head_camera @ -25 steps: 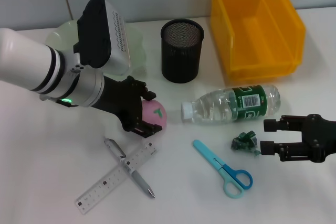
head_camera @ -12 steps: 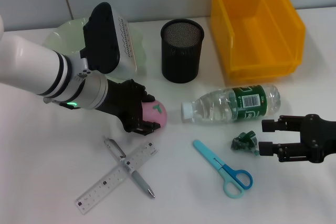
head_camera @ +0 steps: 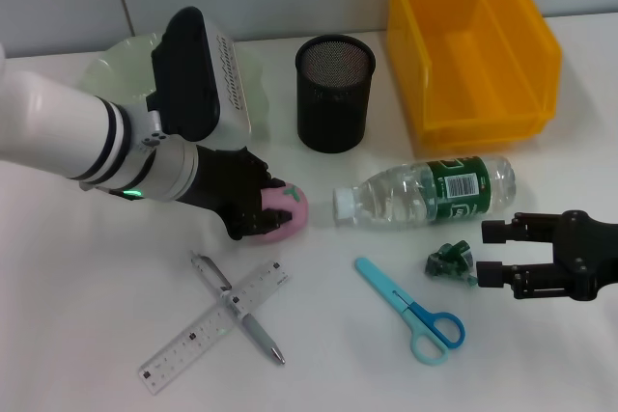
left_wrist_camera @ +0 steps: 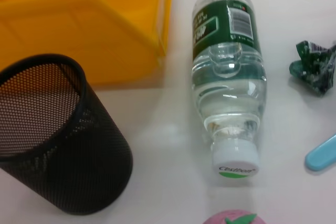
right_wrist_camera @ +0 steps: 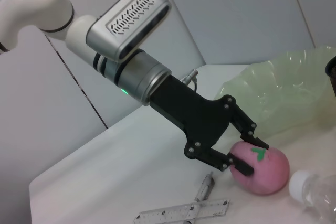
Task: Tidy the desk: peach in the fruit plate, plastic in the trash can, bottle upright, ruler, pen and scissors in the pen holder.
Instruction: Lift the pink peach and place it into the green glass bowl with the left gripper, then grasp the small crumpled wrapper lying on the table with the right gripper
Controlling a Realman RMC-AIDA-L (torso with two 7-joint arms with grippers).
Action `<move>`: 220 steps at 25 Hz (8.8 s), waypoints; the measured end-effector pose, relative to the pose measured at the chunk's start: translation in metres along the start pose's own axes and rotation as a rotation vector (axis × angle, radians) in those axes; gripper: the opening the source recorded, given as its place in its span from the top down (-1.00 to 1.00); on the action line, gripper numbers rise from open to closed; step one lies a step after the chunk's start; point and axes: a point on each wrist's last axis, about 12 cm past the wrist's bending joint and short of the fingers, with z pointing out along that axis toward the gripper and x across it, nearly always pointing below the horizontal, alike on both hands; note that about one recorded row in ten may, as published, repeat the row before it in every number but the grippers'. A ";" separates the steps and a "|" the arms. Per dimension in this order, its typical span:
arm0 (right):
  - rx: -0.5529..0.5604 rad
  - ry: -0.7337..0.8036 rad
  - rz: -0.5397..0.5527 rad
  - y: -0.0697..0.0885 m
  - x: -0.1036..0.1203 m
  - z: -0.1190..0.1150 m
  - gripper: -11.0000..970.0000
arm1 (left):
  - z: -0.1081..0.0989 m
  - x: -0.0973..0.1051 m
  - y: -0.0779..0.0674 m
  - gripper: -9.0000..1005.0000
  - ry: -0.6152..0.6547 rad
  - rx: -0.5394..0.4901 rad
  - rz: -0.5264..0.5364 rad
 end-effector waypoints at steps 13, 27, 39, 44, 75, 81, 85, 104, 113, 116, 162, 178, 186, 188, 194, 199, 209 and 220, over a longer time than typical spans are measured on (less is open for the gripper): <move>-0.003 -0.001 -0.001 0.000 -0.001 0.001 -0.61 | -0.049 0.001 0.005 0.40 -0.286 -0.039 -0.149; -0.007 -0.002 0.001 0.001 0.000 0.002 -0.61 | -0.055 0.066 0.051 0.59 -0.427 -0.434 -0.629; -0.018 0.005 0.002 0.002 0.000 0.001 -0.61 | -0.031 0.079 0.050 0.53 -0.355 -0.461 -0.747; -0.019 0.009 0.002 0.002 0.000 0.000 -0.61 | -0.031 0.080 0.049 0.30 -0.353 -0.463 -0.752; -0.009 0.013 0.001 0.001 0.001 -0.004 -0.61 | -0.096 0.073 0.001 -0.68 -0.808 -0.051 -0.719; -0.013 0.010 -0.011 0.000 -0.003 -0.005 -0.61 | -0.107 0.083 -0.022 -0.68 -0.819 0.098 -0.694; -0.015 0.011 -0.018 0.000 -0.006 -0.005 -0.61 | -0.102 0.088 -0.035 -0.68 -0.754 0.154 -0.667; -0.072 0.109 0.024 0.006 -0.064 -0.010 -0.61 | -0.065 0.096 -0.061 -0.68 -0.530 0.193 -0.437; 0.059 0.378 0.133 0.010 -0.127 0.009 -0.61 | -0.065 0.099 -0.061 -0.68 -0.529 0.161 -0.427; 0.120 0.485 0.160 0.008 -0.145 0.018 -0.61 | -0.065 0.099 -0.061 -0.68 -0.530 0.154 -0.424; 0.316 0.986 0.017 -0.004 -0.142 0.138 -0.60 | -0.066 0.093 -0.049 -0.68 -0.517 0.133 -0.410; 0.319 0.995 0.011 -0.008 -0.129 0.146 -0.60 | -0.067 0.093 -0.050 -0.68 -0.527 0.140 -0.413; 0.320 0.993 0.006 -0.010 -0.126 0.147 -0.60 | -0.067 0.093 -0.051 -0.68 -0.529 0.143 -0.413; 0.321 0.991 0.004 -0.011 -0.125 0.147 -0.60 | -0.067 0.093 -0.051 -0.68 -0.529 0.144 -0.414; 0.327 1.001 -0.016 -0.012 -0.121 0.151 -0.60 | -0.068 0.093 -0.051 -0.68 -0.530 0.143 -0.415; 0.325 1.004 -0.022 -0.012 -0.120 0.153 -0.60 | -0.068 0.093 -0.050 -0.68 -0.530 0.143 -0.416; 0.326 1.018 -0.044 -0.011 -0.119 0.156 -0.60 | -0.072 0.095 -0.048 -0.68 -0.529 0.128 -0.417; 0.326 1.017 -0.043 -0.011 -0.119 0.157 -0.05 | -0.072 0.095 -0.046 -0.68 -0.530 0.125 -0.408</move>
